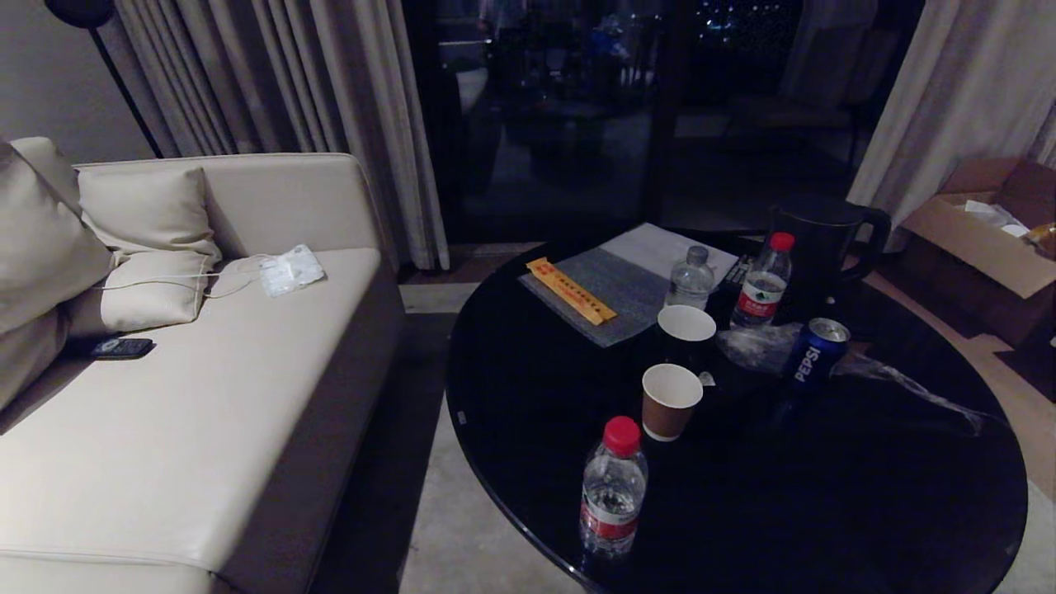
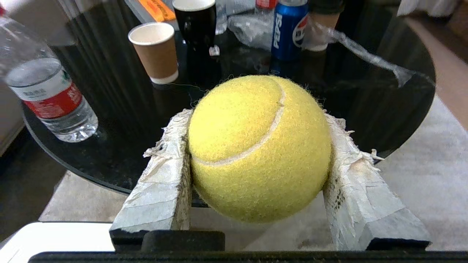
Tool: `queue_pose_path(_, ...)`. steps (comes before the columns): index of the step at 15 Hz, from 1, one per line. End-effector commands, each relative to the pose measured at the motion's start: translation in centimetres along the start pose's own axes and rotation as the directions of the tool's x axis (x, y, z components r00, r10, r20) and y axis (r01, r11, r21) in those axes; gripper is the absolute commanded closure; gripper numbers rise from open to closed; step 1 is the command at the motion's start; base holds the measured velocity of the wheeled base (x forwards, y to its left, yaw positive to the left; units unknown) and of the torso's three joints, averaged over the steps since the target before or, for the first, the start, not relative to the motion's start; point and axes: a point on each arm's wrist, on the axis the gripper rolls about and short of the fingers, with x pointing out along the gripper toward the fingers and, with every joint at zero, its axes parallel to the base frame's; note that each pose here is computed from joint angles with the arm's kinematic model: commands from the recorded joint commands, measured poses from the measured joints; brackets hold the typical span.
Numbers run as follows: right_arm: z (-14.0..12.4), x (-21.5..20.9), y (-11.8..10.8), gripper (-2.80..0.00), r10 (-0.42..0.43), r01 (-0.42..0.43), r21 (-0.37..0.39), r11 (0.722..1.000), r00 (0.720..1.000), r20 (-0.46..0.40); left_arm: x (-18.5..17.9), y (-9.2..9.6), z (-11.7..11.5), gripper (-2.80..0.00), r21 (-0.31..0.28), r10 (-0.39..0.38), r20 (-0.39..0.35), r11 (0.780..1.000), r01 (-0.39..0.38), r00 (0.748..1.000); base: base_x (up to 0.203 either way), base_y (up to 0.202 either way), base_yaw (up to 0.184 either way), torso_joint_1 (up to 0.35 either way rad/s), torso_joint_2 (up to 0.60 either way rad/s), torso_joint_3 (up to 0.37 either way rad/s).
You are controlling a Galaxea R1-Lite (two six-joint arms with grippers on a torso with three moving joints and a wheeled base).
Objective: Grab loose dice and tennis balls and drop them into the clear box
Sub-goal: Put the ball in the box
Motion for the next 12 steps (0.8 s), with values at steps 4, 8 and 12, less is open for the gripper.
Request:
queue_pose_path(4, 0.0, 0.01, 0.0, 0.0, 0.001, -0.001, 0.0, 1.0, 1.0, -0.002, 0.02, 0.0, -0.04, 0.0, 0.001, 0.001, -0.003, 1.0, -0.001, 1.0, 0.0, 0.0, 0.0, 0.003, 0.0, 0.065)
queue_pose_path(8, 0.0, 0.01, 0.0, 0.0, 0.001, -0.001, 0.0, 1.0, 1.0, -0.002, 0.02, 0.0, -0.04, 0.0, 0.001, -0.001, -0.003, 1.0, 0.001, 1.0, 0.0, 0.0, 0.0, 0.0, 0.0, 0.0)
queue_pose_path(12, 0.01, 0.01, 0.0, 0.0, 0.001, -0.001, 0.0, 1.0, 1.0, -0.002, 0.02, 0.0, -0.04, 0.0, 0.003, -0.001, -0.003, 1.0, 0.001, 1.0, -0.125, 0.0, 0.0, 0.001, 0.0, 0.002)
